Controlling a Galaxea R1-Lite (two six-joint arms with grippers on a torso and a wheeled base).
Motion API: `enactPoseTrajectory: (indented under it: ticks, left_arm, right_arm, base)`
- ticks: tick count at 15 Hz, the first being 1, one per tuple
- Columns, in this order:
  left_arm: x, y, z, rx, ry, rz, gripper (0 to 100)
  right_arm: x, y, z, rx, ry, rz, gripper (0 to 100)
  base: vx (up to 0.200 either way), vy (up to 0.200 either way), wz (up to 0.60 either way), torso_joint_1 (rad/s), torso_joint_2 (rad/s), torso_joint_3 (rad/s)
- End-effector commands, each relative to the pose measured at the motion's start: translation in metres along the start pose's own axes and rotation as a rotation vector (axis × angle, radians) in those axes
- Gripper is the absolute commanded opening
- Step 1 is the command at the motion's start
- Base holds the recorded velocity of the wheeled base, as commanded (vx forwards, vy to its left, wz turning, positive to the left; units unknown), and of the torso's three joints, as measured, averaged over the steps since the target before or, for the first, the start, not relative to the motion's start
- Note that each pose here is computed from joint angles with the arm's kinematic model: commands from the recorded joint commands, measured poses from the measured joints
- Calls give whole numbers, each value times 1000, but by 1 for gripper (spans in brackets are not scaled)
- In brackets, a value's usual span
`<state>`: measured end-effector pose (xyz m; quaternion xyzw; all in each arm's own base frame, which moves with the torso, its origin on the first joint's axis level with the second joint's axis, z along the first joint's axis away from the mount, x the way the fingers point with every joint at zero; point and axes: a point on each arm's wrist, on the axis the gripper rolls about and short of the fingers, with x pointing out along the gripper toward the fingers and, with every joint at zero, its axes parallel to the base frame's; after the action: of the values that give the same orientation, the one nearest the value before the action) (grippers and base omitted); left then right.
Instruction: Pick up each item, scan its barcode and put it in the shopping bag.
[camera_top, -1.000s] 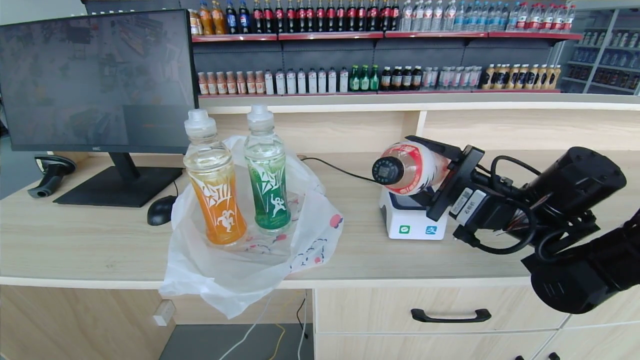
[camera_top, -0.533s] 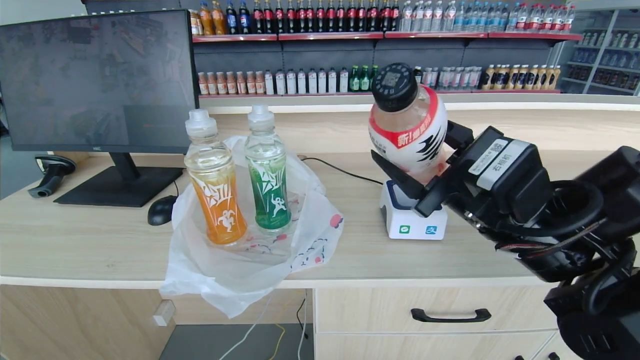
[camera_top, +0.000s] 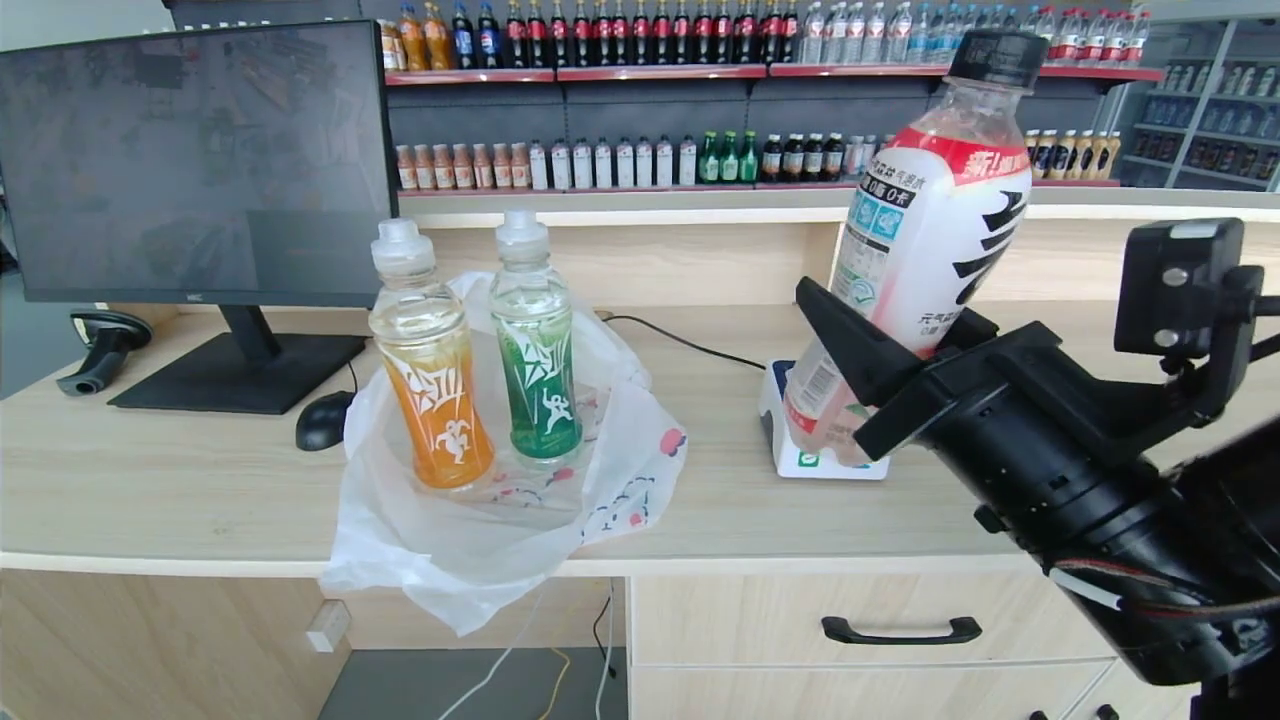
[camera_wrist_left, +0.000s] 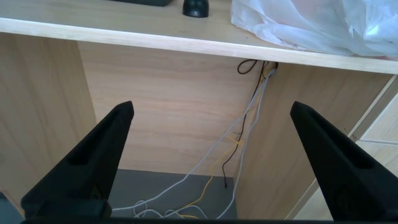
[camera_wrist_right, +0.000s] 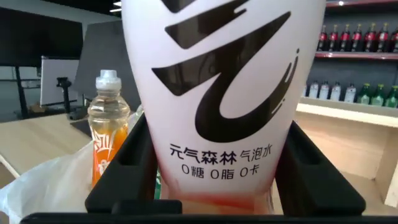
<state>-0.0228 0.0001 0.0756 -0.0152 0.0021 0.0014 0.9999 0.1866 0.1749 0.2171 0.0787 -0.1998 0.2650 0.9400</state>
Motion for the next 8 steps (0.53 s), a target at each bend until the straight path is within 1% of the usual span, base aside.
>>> enactPoseTrajectory:
  ticks: [1, 2, 4, 6, 8]
  left_arm:
    - [0, 0, 0, 0, 0, 0, 100]
    - [0, 0, 0, 0, 0, 0, 100]
    - [0, 0, 0, 0, 0, 0, 100]
    - [0, 0, 0, 1, 0, 0, 100]
    - [0, 0, 0, 1, 0, 0, 100]
  right_arm:
    - [-11, -3, -14, 34, 71, -25, 0]
    - [-19, -5, -22, 56, 117, -27, 0]
    - [-19, -4, -24, 57, 125, -26, 0]
    - [-24, -5, -28, 54, 152, -26, 0]
    - [-26, -6, -27, 56, 152, -26, 0]
  base:
    - [0, 0, 0, 0, 0, 0]
    - [0, 0, 0, 0, 0, 0]
    - [0, 0, 0, 0, 0, 0]
    - [0, 0, 0, 0, 0, 0]
    - [-200, 0, 0, 0, 5, 2]
